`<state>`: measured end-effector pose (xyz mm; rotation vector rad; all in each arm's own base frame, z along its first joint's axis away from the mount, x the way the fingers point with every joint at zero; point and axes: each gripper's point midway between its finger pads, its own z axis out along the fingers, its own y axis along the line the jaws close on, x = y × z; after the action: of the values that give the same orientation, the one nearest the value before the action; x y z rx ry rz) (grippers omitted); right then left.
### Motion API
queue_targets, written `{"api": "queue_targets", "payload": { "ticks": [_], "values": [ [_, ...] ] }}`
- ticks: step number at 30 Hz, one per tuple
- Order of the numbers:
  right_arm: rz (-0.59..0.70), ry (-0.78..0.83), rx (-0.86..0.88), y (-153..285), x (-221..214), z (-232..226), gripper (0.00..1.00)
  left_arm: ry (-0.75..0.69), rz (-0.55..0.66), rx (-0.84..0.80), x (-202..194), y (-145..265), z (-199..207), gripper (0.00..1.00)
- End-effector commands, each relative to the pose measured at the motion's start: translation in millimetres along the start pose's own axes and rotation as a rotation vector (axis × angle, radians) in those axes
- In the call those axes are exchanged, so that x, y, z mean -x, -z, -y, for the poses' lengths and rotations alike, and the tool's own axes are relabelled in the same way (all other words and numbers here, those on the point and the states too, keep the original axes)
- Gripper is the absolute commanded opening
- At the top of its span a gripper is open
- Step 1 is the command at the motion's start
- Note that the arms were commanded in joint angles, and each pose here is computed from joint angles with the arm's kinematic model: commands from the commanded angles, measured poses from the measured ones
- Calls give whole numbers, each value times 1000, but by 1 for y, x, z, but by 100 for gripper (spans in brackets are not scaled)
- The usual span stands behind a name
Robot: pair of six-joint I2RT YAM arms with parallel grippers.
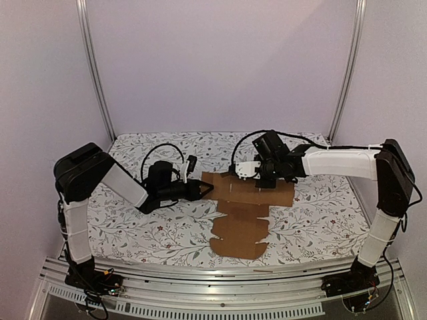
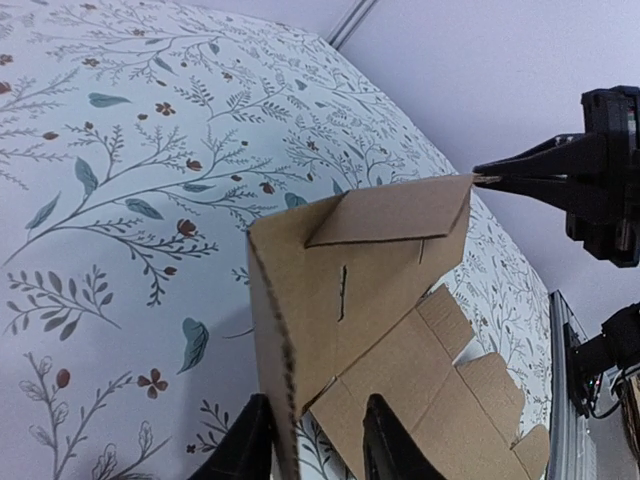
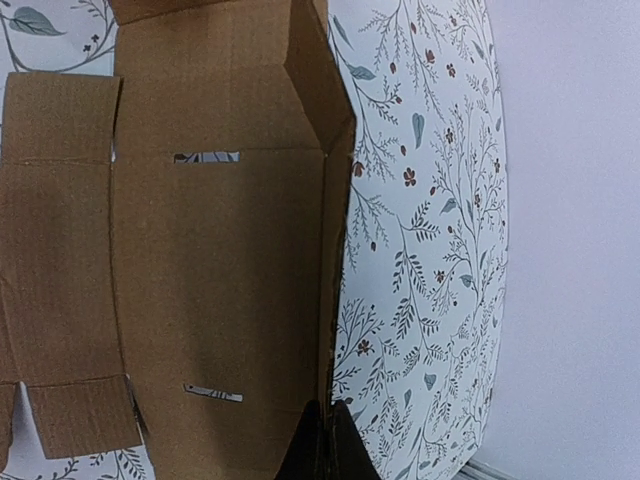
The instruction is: Fold the paper box
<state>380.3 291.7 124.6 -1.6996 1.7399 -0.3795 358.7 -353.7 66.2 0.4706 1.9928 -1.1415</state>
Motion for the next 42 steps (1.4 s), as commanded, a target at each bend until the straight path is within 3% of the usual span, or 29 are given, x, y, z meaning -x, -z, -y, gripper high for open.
{"api": "queue_targets", "payload": {
  "ticks": [1,7,13,20,30,36,42],
  "values": [
    [34,40,-122,-1,9,11,0,-34,3,-32,4,-1,18,39],
    [50,105,-189,9,13,1,0,-72,14,16,7,29,24,53],
    [95,210,-336,10,22,5,0,-95,41,109,13,59,16,55],
    [149,240,-374,8,48,30,0,-66,81,219,23,74,-9,56],
    [135,204,-77,12,40,-1,0,-87,130,310,30,71,-35,59],
    [127,147,6,27,32,-11,0,-107,104,320,24,68,-49,59],
    [121,114,6,32,31,-10,0,-97,42,179,12,55,-36,60]
  ]
}}
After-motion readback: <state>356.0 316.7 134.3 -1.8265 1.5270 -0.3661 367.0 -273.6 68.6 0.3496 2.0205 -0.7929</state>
